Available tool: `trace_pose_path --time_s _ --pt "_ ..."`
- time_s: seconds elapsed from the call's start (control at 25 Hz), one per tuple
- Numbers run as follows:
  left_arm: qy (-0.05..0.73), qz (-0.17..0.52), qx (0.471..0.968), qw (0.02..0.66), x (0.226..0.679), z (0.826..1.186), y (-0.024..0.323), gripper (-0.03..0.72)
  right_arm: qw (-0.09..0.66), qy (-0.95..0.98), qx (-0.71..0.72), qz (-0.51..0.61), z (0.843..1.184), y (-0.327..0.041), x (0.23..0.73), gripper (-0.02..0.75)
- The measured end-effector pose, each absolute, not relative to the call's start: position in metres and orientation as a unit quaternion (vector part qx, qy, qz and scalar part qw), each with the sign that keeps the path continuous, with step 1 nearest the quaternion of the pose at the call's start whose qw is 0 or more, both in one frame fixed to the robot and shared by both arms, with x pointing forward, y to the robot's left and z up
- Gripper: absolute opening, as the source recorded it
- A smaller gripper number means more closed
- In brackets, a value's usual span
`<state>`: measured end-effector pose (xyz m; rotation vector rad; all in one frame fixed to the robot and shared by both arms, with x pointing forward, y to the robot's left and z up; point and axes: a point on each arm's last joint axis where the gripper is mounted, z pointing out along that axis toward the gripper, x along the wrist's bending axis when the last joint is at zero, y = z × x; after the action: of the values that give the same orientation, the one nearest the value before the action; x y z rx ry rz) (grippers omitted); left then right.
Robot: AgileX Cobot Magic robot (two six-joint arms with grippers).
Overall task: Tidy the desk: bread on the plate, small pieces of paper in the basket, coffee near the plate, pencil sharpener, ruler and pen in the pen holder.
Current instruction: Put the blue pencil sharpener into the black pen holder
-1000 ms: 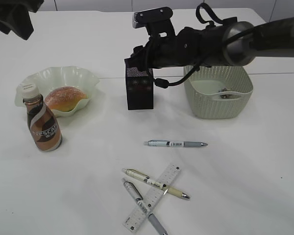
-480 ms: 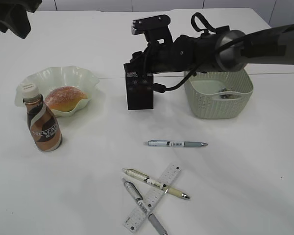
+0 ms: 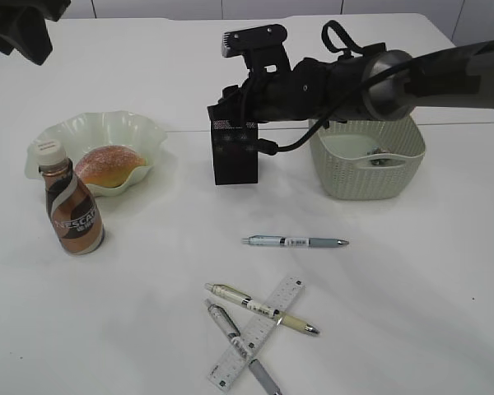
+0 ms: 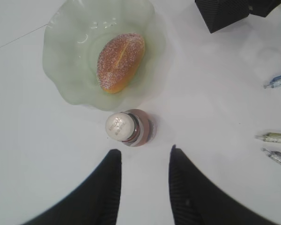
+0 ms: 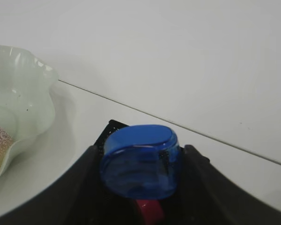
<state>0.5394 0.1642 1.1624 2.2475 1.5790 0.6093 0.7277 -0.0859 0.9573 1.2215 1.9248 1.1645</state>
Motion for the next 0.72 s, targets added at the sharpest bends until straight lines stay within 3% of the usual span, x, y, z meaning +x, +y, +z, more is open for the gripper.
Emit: trace_pose_path --time_s 0.36,0.72 --pt "0.554 0.214 0.788 0.163 0.5394 1.1624 0.1642 0.253 0.286 0.719 0.459 0.436 0.9573 -0.0859 0.7277 0.378" --pt "0.554 0.214 0.788 0.163 0.5394 1.1624 0.1642 0.253 0.281 0.714 0.467 0.440 0.9574 -0.0858 0.7277 0.434"
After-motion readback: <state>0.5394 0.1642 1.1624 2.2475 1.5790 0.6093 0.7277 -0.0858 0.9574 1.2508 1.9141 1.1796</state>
